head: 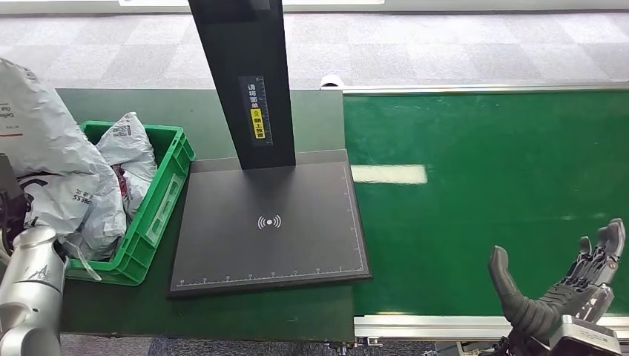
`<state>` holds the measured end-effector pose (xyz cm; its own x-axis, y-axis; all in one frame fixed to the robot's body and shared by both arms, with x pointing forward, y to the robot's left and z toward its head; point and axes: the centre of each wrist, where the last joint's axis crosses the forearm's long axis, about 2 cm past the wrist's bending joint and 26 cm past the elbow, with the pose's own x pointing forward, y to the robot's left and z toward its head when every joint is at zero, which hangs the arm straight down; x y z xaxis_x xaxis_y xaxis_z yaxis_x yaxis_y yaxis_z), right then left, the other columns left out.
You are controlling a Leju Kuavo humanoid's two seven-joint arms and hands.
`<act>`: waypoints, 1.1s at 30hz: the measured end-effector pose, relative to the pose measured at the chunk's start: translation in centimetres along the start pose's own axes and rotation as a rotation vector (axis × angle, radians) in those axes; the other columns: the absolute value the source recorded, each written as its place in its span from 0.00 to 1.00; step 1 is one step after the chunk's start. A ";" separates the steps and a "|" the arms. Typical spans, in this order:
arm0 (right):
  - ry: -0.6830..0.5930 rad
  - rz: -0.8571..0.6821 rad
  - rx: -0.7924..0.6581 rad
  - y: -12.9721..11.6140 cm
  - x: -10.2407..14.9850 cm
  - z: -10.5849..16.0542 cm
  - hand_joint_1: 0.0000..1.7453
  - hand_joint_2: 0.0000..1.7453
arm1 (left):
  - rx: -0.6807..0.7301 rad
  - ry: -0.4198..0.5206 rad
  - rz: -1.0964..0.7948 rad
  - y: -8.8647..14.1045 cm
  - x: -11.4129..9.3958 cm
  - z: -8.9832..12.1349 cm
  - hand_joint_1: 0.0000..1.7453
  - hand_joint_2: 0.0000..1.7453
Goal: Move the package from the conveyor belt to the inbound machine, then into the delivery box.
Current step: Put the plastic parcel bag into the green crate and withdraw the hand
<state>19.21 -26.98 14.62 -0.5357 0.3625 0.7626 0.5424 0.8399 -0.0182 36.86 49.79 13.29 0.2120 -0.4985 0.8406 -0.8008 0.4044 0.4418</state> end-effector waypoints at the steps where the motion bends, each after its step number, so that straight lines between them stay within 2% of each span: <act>1: 0.000 0.001 0.000 0.0 0.0 0.0 0.00 1.00 | 0.011 0.001 0.009 0.1 -0.1 0.0 1.00 1.00; 4: 0.001 0.002 -0.001 -0.1 -0.1 0.0 0.00 1.00 | 0.034 0.010 0.027 0.4 -0.4 -0.1 0.99 1.00; 6: 0.003 0.002 -0.005 -0.1 -0.1 0.0 0.00 1.00 | 0.046 0.007 0.046 0.5 -0.6 -0.1 0.87 1.00; 7: 0.004 0.002 -0.008 -0.1 -0.1 0.0 0.00 1.00 | 0.041 0.008 0.054 0.5 -0.6 -0.2 0.73 1.00; 9: 0.005 0.000 -0.012 -0.2 -0.1 0.1 0.00 1.00 | -0.010 0.020 0.057 0.4 -0.5 -0.1 0.30 1.00; 10: 0.003 -0.002 -0.011 -0.2 -0.1 0.1 0.00 1.00 | -0.059 0.031 0.054 0.2 -0.3 -0.1 0.12 1.00; 11: 0.002 -0.005 -0.008 -0.2 -0.2 0.1 0.00 1.00 | -0.122 0.046 0.056 -0.1 -0.2 0.0 0.02 1.00; 13: 0.000 -0.010 0.002 -0.2 -0.2 0.1 0.00 1.00 | -0.286 0.085 0.128 -1.0 0.1 0.5 0.00 1.00; 15: 0.000 -0.017 0.012 -0.1 -0.3 0.1 0.00 1.00 | -0.461 0.125 0.331 -1.8 0.4 1.1 0.00 0.50; 17: 0.002 -0.022 0.018 -0.1 -0.4 0.1 0.00 1.00 | -0.562 0.139 0.573 -2.3 0.6 1.6 0.00 0.00; 20: 0.004 -0.025 0.020 -0.1 -0.6 0.1 0.00 1.00 | -0.563 0.145 0.788 -2.3 0.8 1.9 0.00 0.00; 24: 0.006 -0.023 0.020 -0.1 -0.8 0.0 0.00 1.00 | -0.504 0.139 0.876 -2.1 1.2 2.1 0.00 0.00; 28: 0.007 -0.021 0.021 0.0 -1.0 0.0 0.00 1.00 | -0.471 0.101 0.905 -1.9 2.0 2.1 0.00 1.00; 33: 0.009 -0.016 0.018 0.1 -1.2 -0.1 0.00 1.00 | -0.367 0.036 0.934 -1.4 3.1 2.1 0.00 1.00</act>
<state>19.95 -27.39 13.82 -0.5386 0.3453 0.7686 0.5218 0.8529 -0.0175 37.44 46.10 14.63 -0.3922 0.1603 0.9058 -0.4339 0.8360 -0.3358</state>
